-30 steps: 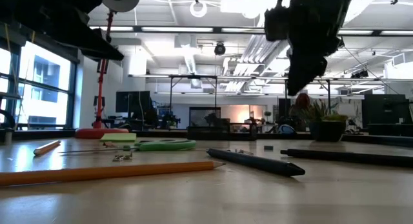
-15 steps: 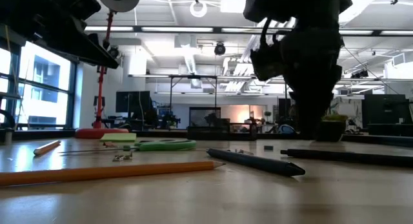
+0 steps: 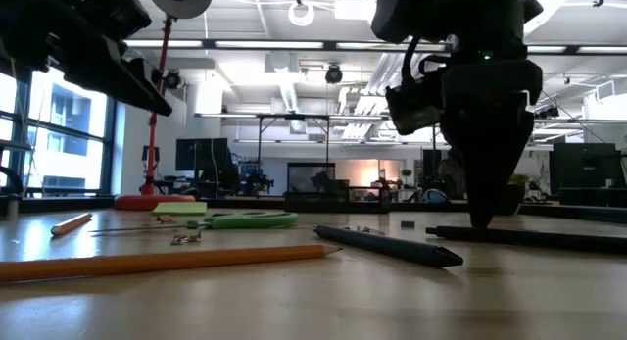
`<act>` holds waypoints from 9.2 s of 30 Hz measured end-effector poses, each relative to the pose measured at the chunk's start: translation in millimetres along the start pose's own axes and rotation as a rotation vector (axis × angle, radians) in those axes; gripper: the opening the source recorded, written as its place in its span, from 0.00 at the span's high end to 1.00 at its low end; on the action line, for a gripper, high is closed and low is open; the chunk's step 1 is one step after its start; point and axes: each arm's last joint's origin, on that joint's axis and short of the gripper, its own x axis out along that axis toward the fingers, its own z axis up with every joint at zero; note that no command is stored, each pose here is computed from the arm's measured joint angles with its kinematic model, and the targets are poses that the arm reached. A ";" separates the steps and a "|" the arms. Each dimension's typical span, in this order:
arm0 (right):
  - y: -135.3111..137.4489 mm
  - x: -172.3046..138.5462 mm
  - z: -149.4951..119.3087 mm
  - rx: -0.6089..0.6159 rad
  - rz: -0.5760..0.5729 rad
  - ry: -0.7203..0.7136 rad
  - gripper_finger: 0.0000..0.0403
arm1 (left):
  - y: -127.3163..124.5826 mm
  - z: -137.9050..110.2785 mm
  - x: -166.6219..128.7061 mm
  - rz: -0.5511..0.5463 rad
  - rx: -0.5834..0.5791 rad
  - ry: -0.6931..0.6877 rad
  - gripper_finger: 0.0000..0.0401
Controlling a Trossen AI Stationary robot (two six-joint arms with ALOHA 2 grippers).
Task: Pick and place office supplies into organizer
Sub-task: Put the top pencil into the desk organizer, then put the right black pen into the desk organizer
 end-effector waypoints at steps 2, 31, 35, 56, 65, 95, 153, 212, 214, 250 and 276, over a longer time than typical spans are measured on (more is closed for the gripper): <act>-1.1 -0.1 1.0 -0.002 0.001 0.000 0.67 | 0.2 -3.5 -0.1 0.003 -0.021 0.036 0.55; -10.0 -1.0 0.0 -0.271 -0.102 0.012 0.67 | -7.2 -34.3 24.6 0.201 -0.947 0.558 0.69; -11.3 -1.2 0.3 -0.365 -0.143 0.002 0.67 | -7.0 -34.0 20.3 0.251 -1.045 0.609 0.68; -16.8 -2.7 5.0 -0.722 -0.334 -0.037 0.67 | -9.6 -39.7 35.1 0.418 -1.358 0.620 0.67; -25.4 -3.8 10.0 -0.759 -0.351 -0.015 0.67 | -12.3 -43.1 47.3 0.456 -1.396 0.647 0.67; -37.3 -6.3 4.9 -0.629 -0.320 0.098 0.67 | -8.2 -23.5 52.1 0.453 -1.062 0.644 0.98; -86.2 -67.8 -59.6 0.117 -0.887 -1.019 0.67 | 212.5 114.1 151.4 0.889 -0.301 -0.649 1.00; -60.9 -50.6 -59.9 -0.208 -0.046 -0.547 0.67 | 110.8 149.2 127.0 0.460 -0.181 -0.165 0.60; -54.6 -52.4 -58.7 -0.227 0.030 -0.564 0.67 | 94.6 147.1 125.6 0.416 -0.159 -0.104 0.61; 25.6 10.5 -29.1 -0.235 -0.139 -0.136 0.67 | -127.8 52.3 79.7 0.095 -0.081 0.168 0.92; 26.5 -9.5 -11.9 -0.289 -0.261 -0.228 0.98 | -131.0 52.5 79.7 0.110 -0.067 0.103 0.94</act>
